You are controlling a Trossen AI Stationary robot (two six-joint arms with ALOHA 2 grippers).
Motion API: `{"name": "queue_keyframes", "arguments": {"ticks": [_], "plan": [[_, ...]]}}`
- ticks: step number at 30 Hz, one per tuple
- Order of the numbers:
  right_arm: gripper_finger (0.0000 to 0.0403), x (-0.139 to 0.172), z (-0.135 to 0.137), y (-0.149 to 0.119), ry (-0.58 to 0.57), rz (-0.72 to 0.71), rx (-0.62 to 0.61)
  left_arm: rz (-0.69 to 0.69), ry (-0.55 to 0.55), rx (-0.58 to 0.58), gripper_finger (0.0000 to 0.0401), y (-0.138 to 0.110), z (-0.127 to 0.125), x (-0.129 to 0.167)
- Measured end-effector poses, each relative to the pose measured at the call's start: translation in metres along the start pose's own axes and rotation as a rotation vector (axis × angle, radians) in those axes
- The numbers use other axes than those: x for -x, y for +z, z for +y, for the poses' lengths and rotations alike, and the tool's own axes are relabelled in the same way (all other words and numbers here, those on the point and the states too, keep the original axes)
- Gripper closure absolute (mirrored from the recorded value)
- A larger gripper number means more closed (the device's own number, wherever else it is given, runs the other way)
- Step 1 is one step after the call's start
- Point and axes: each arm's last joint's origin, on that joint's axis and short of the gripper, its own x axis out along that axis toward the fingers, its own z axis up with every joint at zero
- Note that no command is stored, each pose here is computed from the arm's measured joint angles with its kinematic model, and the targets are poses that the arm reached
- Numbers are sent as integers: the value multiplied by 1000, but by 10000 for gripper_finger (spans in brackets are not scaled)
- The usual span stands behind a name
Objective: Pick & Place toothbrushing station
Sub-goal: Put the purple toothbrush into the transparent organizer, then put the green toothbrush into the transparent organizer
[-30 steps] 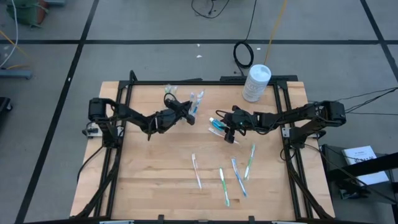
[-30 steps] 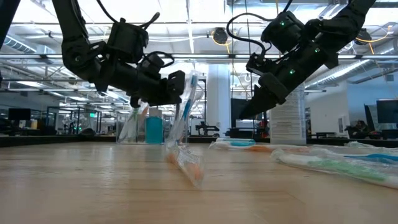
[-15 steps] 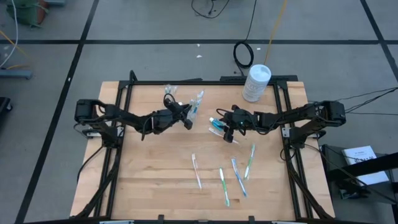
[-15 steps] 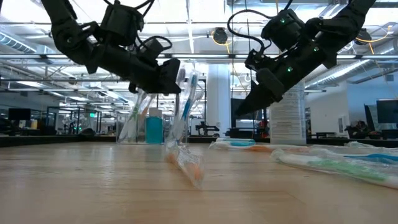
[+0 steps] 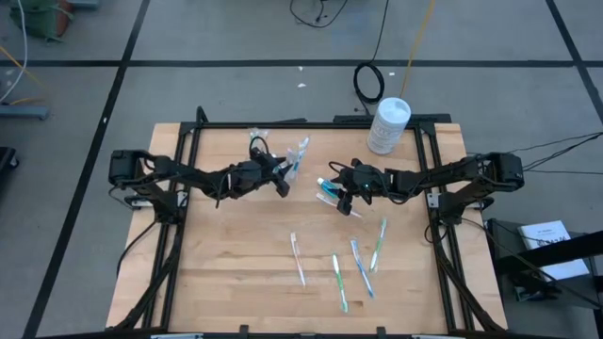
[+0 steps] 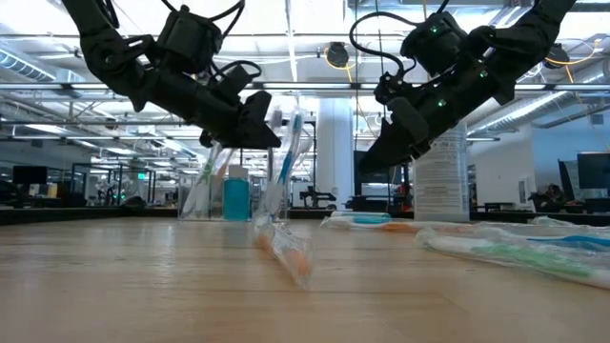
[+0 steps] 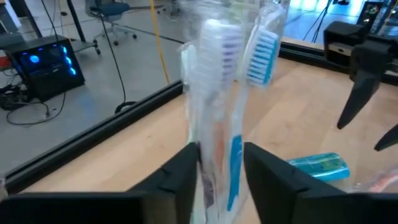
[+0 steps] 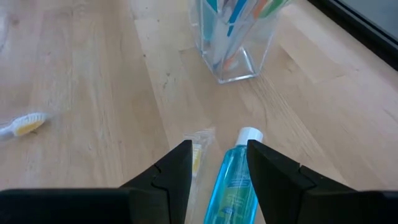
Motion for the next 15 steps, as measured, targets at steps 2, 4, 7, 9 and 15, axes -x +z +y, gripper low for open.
{"name": "queue_keyframes", "arguments": {"ticks": [2, 4, 7, 9, 15], "plan": [[259, 0, 0, 0, 1, 1, 0, 3, 0, -4, 236, 0, 0, 0], [259, 0, 1, -1, 23, 11, 1, 8, 1, -9, 215, -1, 0, 0], [259, 0, 3, -2, 91, 31, 6, 53, 7, -25, 190, -5, 1, 0], [259, 3, 6, -2, 118, 34, 2, 95, 14, -23, 178, -9, 2, 1], [259, 34, 19, 7, 176, 89, -104, 102, 1, -7, 165, -10, -3, 3]]}}
